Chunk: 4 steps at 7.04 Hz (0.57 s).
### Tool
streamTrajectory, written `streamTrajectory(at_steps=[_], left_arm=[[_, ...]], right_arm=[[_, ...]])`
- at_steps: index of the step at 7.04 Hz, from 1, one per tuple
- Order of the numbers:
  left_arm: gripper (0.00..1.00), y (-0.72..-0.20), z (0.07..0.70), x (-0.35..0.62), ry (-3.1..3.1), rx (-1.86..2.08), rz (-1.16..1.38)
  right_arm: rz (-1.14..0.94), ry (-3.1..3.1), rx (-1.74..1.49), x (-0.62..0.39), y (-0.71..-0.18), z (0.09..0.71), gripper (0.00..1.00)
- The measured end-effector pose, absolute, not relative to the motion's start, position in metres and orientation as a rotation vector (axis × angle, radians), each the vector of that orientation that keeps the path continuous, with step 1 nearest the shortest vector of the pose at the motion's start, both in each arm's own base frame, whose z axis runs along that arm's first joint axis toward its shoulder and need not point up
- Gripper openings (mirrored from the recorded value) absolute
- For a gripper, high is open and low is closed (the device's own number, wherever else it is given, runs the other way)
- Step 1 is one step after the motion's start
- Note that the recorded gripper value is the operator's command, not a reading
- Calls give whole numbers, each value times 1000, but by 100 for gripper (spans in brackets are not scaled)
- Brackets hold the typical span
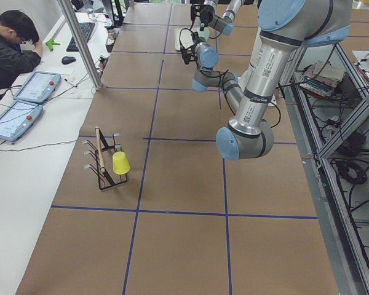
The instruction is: Left arm grabs green cup and hands to right arm on tray
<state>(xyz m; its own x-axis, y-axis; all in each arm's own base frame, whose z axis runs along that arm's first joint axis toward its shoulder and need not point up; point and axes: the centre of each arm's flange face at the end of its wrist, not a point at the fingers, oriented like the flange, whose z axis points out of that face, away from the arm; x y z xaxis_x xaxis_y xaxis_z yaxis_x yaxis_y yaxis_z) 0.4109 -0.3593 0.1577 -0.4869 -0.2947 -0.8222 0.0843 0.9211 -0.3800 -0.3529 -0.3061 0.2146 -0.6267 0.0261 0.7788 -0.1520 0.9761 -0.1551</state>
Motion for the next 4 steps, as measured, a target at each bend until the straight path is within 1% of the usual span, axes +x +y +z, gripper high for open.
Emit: streamTrajectory(at_steps=[2,3,4], left_arm=[[100,-408,193,414,1943,-78,-544],[100,-441,224,417,1846,-15,-566],[100,-467,249,416,1724,38,-533]], right_arm=[[270,-2183,98,-351,-316,220,0],[263,-2064,97,-346,-339,226,0],[235,-1910,88,-333,-368,232,0]])
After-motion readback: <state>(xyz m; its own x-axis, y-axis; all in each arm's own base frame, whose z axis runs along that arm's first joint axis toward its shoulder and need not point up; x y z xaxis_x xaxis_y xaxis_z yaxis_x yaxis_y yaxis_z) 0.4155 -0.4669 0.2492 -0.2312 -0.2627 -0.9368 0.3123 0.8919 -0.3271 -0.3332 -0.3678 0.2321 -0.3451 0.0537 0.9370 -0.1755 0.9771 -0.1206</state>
